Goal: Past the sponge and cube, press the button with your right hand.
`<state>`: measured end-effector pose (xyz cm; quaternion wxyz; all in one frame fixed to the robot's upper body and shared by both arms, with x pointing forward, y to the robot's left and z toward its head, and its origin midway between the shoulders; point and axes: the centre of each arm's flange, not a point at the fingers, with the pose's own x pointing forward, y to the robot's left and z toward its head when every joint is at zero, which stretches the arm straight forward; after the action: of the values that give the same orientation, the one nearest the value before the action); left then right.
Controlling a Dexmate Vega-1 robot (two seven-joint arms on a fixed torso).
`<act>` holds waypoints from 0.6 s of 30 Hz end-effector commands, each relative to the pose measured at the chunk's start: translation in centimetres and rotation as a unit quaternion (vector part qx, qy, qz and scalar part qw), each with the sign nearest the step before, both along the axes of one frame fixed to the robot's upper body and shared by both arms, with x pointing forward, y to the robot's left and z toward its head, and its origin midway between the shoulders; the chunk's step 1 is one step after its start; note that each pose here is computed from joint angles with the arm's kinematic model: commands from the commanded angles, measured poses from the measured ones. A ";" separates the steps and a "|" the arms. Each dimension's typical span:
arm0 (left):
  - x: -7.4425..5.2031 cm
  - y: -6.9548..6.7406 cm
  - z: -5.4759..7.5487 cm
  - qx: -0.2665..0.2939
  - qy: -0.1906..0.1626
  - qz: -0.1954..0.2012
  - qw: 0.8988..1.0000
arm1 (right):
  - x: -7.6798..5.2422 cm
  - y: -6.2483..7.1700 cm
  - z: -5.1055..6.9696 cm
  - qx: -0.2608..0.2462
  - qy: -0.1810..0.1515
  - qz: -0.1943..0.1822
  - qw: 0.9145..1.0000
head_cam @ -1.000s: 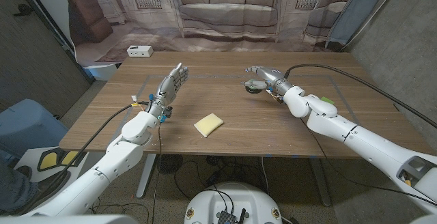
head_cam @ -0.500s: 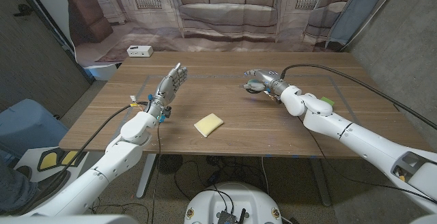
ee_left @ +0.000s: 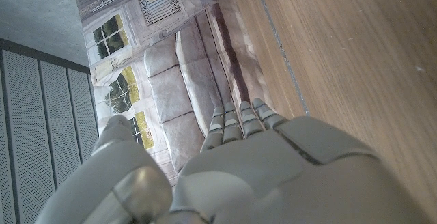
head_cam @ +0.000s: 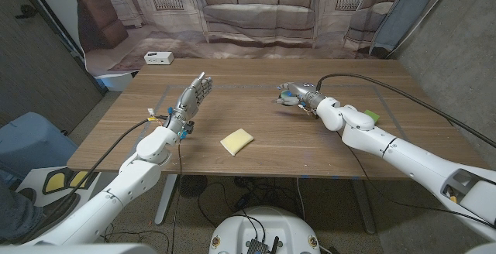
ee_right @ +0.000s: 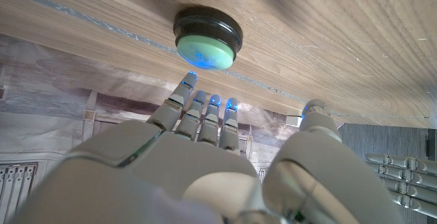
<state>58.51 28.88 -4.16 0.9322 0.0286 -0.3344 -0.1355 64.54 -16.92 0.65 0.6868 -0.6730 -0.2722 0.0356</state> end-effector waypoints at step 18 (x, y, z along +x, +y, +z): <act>0.4 -0.2 0.3 0.003 0.003 0.000 1.000 | 1.1 -0.2 -0.8 -0.011 0.024 -0.010 1.000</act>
<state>58.81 28.78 -4.05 0.9333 0.0291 -0.3313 -0.1356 65.38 -17.10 0.21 0.6875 -0.6790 -0.2535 0.0442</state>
